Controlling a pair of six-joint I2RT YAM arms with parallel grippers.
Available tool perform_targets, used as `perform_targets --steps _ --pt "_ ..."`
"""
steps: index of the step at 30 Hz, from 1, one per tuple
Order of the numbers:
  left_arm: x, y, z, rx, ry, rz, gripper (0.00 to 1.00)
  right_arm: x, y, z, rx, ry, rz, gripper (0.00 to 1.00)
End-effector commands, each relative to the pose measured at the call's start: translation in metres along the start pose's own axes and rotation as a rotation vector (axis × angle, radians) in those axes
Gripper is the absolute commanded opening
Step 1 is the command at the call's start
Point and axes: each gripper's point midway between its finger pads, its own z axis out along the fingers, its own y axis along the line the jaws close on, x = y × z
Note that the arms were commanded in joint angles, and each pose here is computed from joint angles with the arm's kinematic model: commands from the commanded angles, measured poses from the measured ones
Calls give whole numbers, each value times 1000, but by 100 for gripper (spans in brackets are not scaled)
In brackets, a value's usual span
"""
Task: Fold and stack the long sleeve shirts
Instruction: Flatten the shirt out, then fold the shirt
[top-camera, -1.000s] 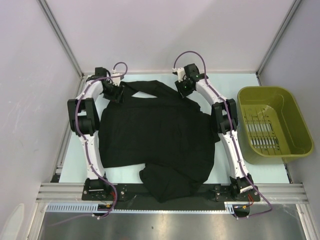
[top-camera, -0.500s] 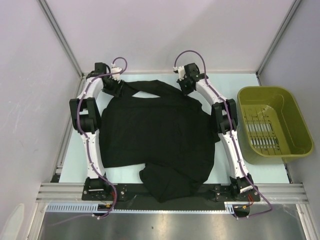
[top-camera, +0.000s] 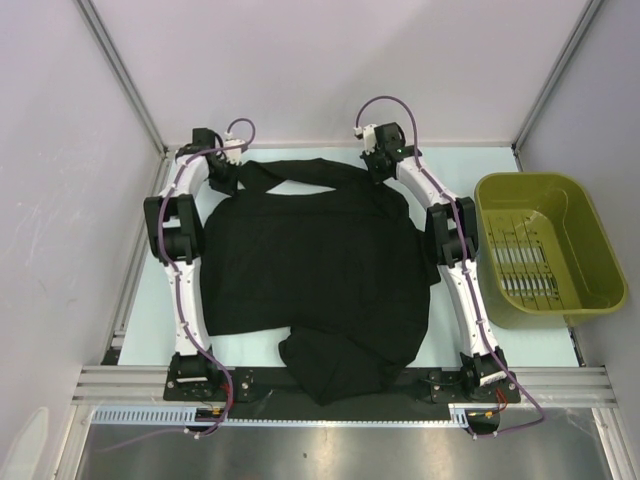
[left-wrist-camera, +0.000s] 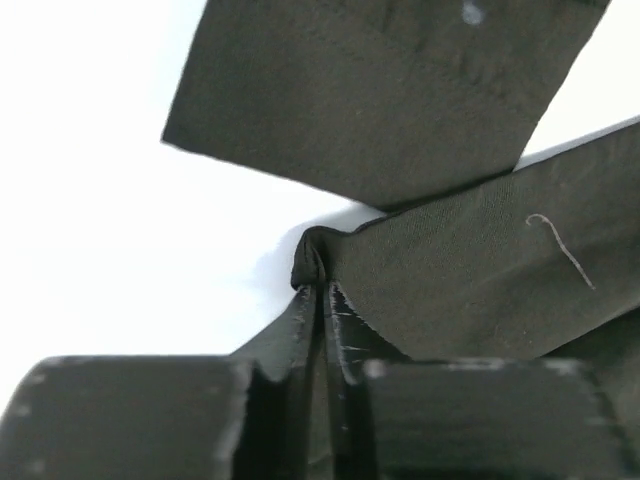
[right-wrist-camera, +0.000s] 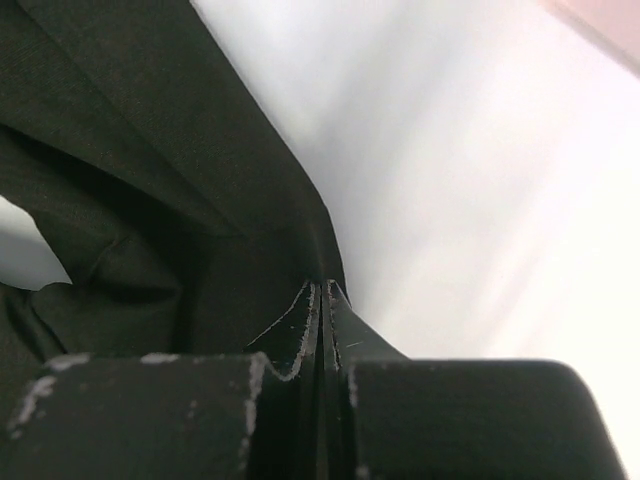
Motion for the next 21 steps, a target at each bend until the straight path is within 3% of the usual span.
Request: perform_targets --steps 1,9,17,19,20,21 --pt "-25 28 -39 -69 -101 -51 3 -58 -32 -29 128 -162 -12 0" --pt "-46 36 -75 -121 -180 1 0 -93 -42 -39 182 -289 -15 0" --pt "-28 39 -75 -144 -143 47 2 -70 -41 -40 138 -216 -37 0" --pt "-22 39 -71 -132 -117 63 19 -67 -27 -38 69 -202 -61 11" --pt "-22 38 -70 -116 -112 66 49 -62 -22 -39 46 -174 -76 27" --pt "-23 41 -72 -120 -118 72 60 -61 -19 -40 39 -164 -97 36"
